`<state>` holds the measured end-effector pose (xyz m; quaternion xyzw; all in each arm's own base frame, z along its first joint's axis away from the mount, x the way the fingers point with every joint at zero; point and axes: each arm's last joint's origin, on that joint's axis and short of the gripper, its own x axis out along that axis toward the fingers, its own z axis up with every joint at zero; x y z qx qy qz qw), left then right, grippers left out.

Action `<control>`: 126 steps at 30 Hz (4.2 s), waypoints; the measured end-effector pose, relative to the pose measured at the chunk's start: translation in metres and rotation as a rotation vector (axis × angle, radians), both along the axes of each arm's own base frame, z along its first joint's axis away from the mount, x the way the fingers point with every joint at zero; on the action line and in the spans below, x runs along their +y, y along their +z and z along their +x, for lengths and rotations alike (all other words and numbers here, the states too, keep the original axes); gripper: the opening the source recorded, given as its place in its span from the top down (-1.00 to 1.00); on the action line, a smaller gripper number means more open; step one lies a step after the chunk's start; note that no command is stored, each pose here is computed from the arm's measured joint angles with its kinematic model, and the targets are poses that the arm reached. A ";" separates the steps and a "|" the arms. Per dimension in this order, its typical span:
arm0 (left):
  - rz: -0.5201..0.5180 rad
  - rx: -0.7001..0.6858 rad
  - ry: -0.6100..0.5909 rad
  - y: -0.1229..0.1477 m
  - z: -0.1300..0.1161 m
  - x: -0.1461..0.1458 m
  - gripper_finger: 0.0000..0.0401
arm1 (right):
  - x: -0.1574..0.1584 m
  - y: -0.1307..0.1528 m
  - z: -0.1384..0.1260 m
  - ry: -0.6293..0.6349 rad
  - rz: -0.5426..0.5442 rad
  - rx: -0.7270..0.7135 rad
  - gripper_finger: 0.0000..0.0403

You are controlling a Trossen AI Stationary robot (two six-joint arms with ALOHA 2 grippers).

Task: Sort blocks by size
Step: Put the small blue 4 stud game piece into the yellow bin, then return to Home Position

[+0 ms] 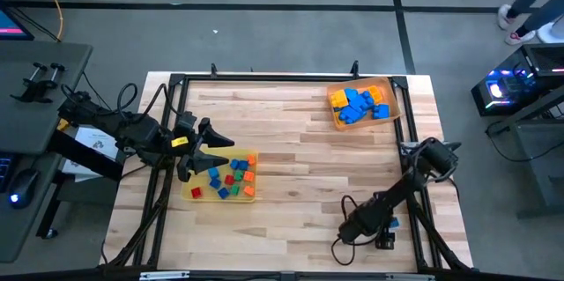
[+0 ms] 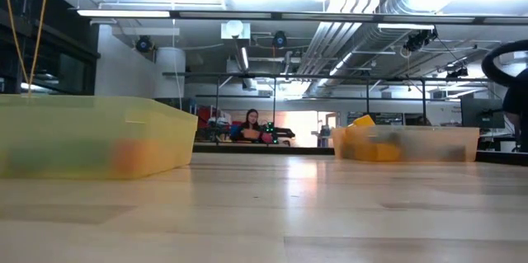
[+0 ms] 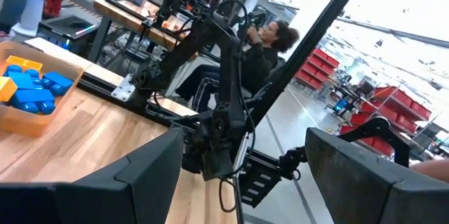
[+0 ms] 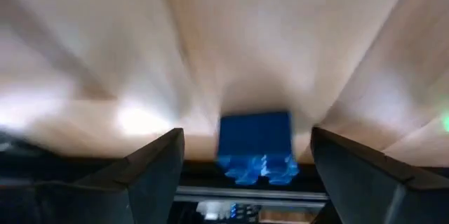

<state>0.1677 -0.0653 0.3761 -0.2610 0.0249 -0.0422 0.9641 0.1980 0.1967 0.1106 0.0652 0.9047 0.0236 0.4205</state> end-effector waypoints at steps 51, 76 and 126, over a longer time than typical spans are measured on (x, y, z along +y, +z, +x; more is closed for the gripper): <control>-0.021 0.037 -0.003 -0.003 0.000 0.000 -0.43 | -0.075 0.152 0.219 -0.504 -0.202 -1.448 0.33; 0.009 -0.102 0.033 0.015 -0.027 0.015 -0.43 | -0.098 0.106 0.291 -0.758 -0.035 -1.798 0.23; 0.193 -0.196 0.196 -0.026 -0.029 0.025 -0.33 | -0.121 0.171 0.071 -0.610 -0.330 -1.121 0.96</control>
